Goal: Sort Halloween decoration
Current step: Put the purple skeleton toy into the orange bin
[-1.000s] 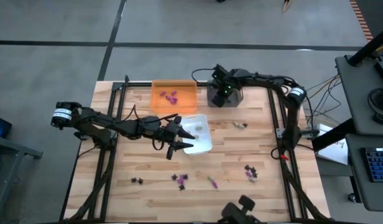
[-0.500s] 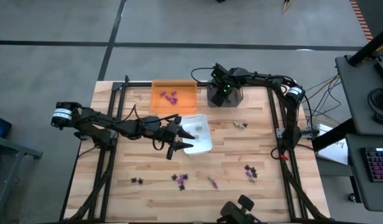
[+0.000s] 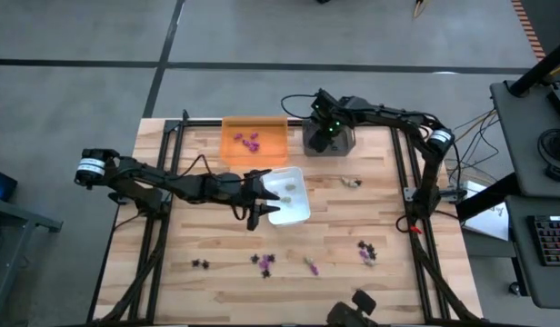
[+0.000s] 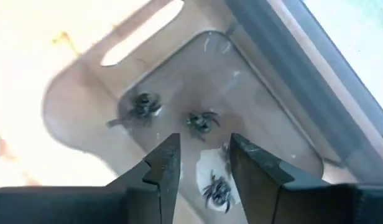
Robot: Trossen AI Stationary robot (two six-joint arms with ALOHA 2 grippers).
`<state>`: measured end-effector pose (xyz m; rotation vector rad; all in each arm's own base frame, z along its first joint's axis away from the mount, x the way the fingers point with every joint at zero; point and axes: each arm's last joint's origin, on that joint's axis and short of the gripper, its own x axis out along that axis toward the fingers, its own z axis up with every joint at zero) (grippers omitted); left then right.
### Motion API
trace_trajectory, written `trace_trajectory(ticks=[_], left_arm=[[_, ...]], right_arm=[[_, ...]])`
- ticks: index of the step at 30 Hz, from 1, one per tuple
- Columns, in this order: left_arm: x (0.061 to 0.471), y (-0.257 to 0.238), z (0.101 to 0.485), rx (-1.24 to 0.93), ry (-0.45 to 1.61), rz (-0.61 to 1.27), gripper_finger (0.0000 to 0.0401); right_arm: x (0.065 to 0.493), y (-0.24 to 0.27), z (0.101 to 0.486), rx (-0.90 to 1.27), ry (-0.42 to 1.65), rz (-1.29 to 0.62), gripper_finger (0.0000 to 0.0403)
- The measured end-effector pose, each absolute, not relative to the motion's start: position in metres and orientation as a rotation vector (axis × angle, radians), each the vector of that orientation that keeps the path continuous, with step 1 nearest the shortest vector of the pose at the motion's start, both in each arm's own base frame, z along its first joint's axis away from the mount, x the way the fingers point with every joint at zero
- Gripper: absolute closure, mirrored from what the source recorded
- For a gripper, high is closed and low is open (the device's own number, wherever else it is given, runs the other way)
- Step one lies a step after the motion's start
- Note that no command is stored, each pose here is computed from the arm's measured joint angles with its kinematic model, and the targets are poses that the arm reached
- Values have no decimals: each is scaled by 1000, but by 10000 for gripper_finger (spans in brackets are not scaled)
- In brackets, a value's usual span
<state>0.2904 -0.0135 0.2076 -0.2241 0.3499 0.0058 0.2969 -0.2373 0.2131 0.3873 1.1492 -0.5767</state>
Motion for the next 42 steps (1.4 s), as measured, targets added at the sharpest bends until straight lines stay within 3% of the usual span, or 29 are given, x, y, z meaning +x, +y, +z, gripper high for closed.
trace_trajectory(ticks=[18, 30, 42], left_arm=[[255, -10, 192, -493, 798, 259, 253], [254, -5, 180, -600, 790, 546, 265], [264, -5, 156, -678, 823, 652, 294]], right_arm=[[284, -131, 288, 322, 960, -455, 298], [265, -48, 271, 338, 804, -289, 298], [263, -33, 262, 369, 773, -263, 298]])
